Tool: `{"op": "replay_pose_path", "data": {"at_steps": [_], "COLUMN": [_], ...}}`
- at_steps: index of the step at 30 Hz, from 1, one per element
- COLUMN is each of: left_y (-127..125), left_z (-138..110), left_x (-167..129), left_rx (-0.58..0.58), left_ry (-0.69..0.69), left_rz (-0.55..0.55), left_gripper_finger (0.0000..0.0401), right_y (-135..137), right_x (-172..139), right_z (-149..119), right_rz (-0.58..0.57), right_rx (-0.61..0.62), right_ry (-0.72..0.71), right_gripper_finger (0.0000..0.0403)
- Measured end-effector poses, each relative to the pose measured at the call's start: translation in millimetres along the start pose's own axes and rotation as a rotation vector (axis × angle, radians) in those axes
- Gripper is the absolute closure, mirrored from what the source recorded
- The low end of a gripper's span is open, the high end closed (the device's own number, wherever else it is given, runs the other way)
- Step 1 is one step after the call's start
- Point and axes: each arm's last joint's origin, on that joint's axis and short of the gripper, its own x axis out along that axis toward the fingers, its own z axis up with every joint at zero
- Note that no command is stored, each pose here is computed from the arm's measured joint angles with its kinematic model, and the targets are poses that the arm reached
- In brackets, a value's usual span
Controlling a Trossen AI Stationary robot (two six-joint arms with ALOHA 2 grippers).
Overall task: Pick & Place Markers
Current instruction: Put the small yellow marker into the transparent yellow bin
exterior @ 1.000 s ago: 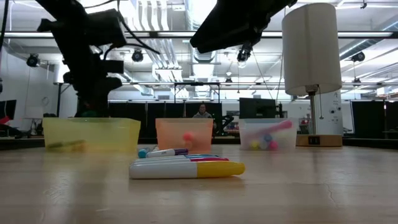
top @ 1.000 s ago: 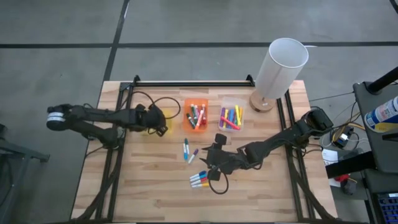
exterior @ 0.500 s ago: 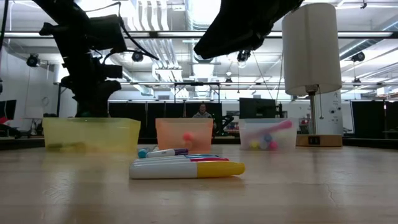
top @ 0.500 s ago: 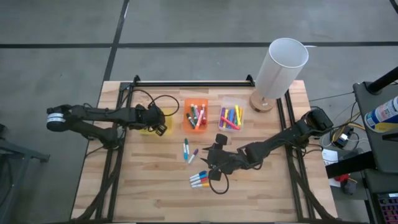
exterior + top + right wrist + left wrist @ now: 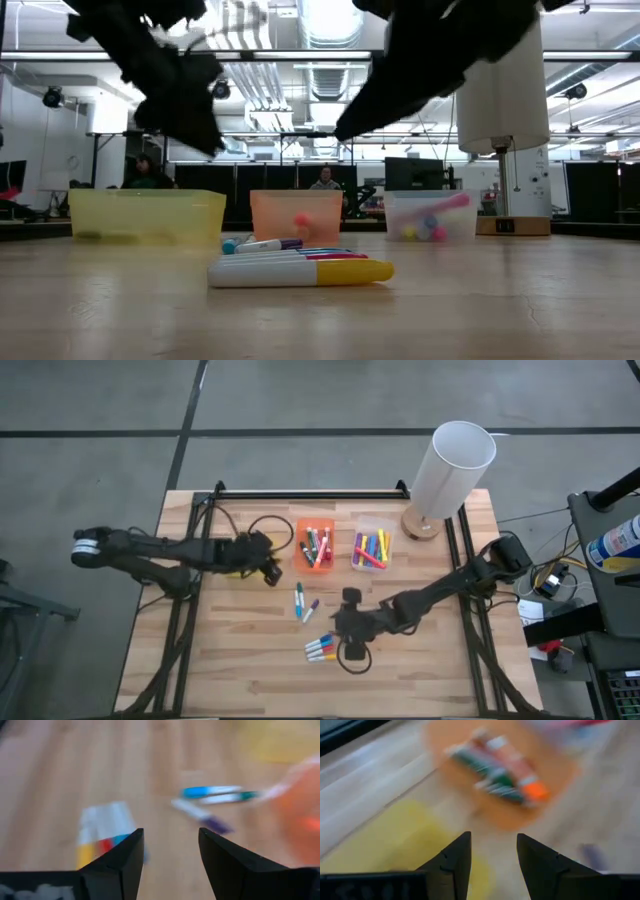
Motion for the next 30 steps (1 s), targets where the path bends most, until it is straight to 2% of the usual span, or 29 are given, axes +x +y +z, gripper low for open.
{"op": "replay_pose_path", "data": {"at_steps": [4,8,12,15,24,30], "left_y": [-34.1,-67.4,-84.5,-89.5,-92.6,-93.3], "left_z": [0.7,4.3,3.2,2.7,-2.3,-5.2], "left_x": [-17.5,-42.0,-61.3,-66.8,-67.6,-68.4], "left_rx": [0.043,0.102,0.189,0.215,0.25,0.274], "left_ry": [-0.171,-0.385,-0.519,-0.562,-0.546,-0.526], "left_rz": [-0.195,-0.414,-0.535,-0.571,-0.59,-0.606], "left_gripper_finger": [0.025,0.025,0.025,0.025,0.025,0.025], "right_y": [9.5,16.2,23.0,31.9,50.2,57.0], "right_x": [5.4,11.8,16.2,19.7,27.2,52.7], "right_z": [-6.0,-13.3,-19.9,-24.2,-33.1,-46.6], "right_rz": [0.172,0.192,0.206,0.225,0.238,0.218], "right_rx": [-0.012,-0.006,0.062,0.099,0.11,0.127], "right_ry": [0.053,0.082,0.116,0.115,0.083,0.118], "right_gripper_finger": [0.023,0.0238,0.0245,0.025,0.0259,0.0257]}}
